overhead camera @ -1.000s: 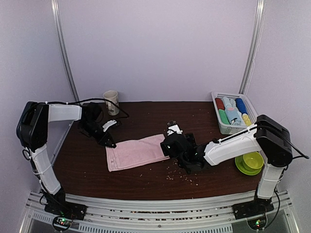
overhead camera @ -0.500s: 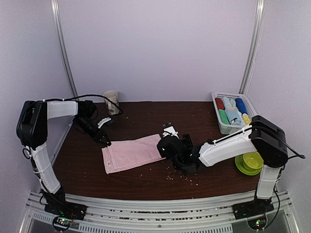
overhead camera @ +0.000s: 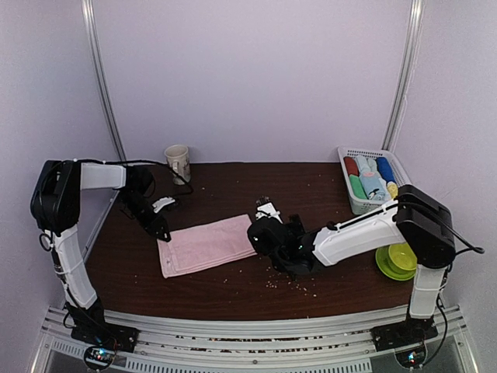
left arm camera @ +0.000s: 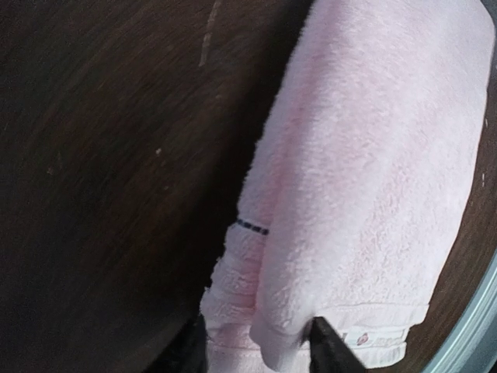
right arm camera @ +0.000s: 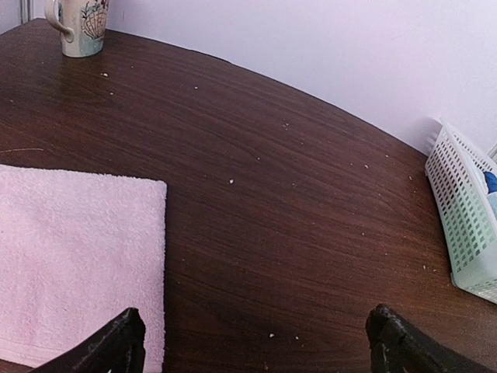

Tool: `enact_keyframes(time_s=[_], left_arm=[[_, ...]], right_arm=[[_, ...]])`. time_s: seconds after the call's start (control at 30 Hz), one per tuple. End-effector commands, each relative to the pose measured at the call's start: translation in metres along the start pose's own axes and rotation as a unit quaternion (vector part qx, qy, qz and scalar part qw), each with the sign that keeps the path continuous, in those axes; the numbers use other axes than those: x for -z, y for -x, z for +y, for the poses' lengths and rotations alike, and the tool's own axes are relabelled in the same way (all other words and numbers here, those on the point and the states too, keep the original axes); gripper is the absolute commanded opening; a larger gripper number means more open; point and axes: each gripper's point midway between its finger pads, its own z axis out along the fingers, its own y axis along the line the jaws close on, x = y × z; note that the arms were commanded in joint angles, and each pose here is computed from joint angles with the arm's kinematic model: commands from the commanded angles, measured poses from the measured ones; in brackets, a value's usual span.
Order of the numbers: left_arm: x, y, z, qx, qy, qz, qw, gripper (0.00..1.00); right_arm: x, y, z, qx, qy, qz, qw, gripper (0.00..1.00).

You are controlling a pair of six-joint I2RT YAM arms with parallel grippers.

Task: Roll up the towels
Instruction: Smooth out the towel at the center of the board.

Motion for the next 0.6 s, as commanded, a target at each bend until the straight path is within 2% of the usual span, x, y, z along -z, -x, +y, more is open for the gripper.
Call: enact_keyframes(time_s=[0.0,0.1,0.17,0.27,0.3,0.33,0.43,0.5,0.57], left_arm=[[0.031,0.019,0.013,-0.017,0.063,-0.034,0.997,0.58],[0.061,0.039,0.011,-0.042,0.091,-0.07,0.992,0.71],[0.078,0.054,0.002,-0.062,0.092,-0.101,0.989,0.71],[0.081,0.066,-0.025,-0.1,0.064,-0.127,0.985,0.63],[0.076,0.067,-0.033,-0.112,0.056,-0.129,0.984,0.57],[0.068,0.066,-0.042,-0.122,0.046,-0.125,0.983,0.44],[0.04,0.057,-0.069,-0.149,-0.003,-0.112,0.982,0.13],[0.025,0.052,-0.08,-0.157,-0.031,-0.105,0.982,0.04],[0.014,0.047,-0.08,-0.151,-0.04,-0.103,0.982,0.0]], right_arm=[[-0.001,0.015,0.014,0.005,0.011,0.001,1.0,1.0],[-0.003,0.031,0.021,-0.004,0.026,-0.002,1.0,1.0],[-0.01,0.043,0.027,-0.023,0.057,0.0,0.998,1.0],[-0.026,0.061,0.034,-0.075,0.117,0.0,0.99,0.99],[-0.032,0.066,0.037,-0.089,0.138,0.002,0.986,0.97],[-0.039,0.071,0.041,-0.101,0.155,0.005,0.983,0.93],[-0.057,0.086,0.06,-0.138,0.226,0.022,0.964,0.64],[-0.067,0.09,0.071,-0.175,0.268,0.034,0.947,0.42],[-0.074,0.091,0.082,-0.216,0.315,0.046,0.923,0.27]])
